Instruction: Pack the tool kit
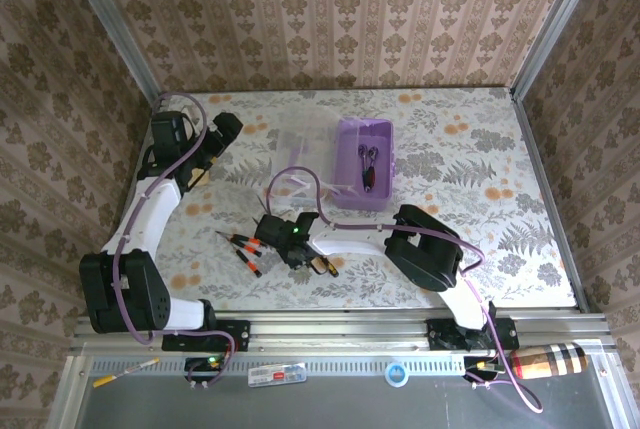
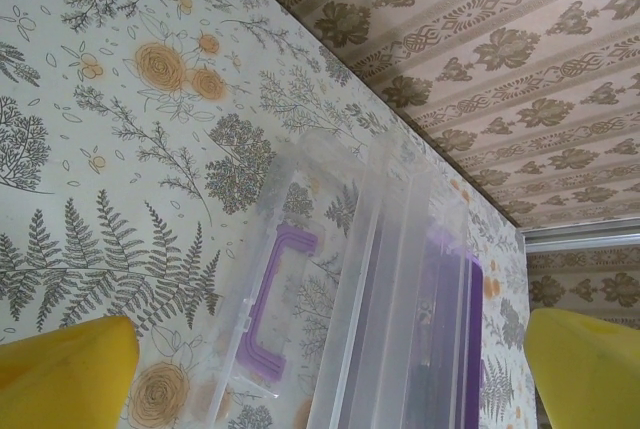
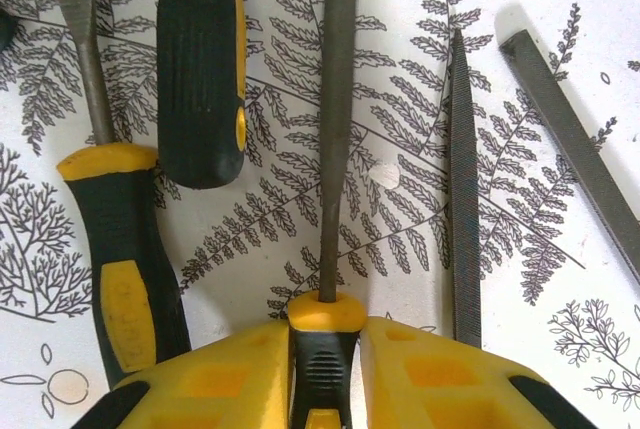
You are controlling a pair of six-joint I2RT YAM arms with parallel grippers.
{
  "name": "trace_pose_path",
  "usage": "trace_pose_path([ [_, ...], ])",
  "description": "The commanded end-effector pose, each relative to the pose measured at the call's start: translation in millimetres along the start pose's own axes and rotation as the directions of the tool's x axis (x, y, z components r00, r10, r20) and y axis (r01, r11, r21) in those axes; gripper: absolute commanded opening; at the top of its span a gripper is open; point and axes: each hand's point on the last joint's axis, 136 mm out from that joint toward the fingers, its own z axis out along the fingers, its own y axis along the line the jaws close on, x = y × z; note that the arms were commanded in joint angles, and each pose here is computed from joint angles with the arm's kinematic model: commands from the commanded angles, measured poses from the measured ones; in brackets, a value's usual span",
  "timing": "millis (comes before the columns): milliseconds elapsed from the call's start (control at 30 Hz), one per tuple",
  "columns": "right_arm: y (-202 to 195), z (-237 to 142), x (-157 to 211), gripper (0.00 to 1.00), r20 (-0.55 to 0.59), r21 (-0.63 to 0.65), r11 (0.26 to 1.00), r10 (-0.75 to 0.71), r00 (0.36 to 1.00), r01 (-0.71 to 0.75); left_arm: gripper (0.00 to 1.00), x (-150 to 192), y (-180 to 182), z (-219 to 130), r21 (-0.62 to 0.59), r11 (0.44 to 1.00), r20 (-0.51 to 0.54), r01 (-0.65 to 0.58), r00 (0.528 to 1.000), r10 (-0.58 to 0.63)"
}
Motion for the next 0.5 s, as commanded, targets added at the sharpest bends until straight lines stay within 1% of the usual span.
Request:
trace_pose_path([
  [0,-14,-1,0,0.25,0.006,0.036,0.998,0.043,0.999,-0.044,1.00,7,-2,5,0.022,0.999,-0.024,0.024,0.999,-0.023],
  [167,-19,-14,-6,0.24,0.044,0.035,0.998,0.056,0.997,-0.058,1.00,11,-5,7,0.025,1.000,-0.036,0.016,0.999,-0.016],
  [300,-29,-23,-12,0.23,0.101,0.062,0.995,0.067,0.993,-0.073,1.00,11,-6,6,0.027,1.000,-0.036,0.011,0.999,-0.010],
  [467,-33,-40,-21,0.22,0.148,0.053,0.996,0.069,0.987,-0.078,1.00,11,-7,6,0.028,1.000,-0.033,0.011,0.999,-0.010],
])
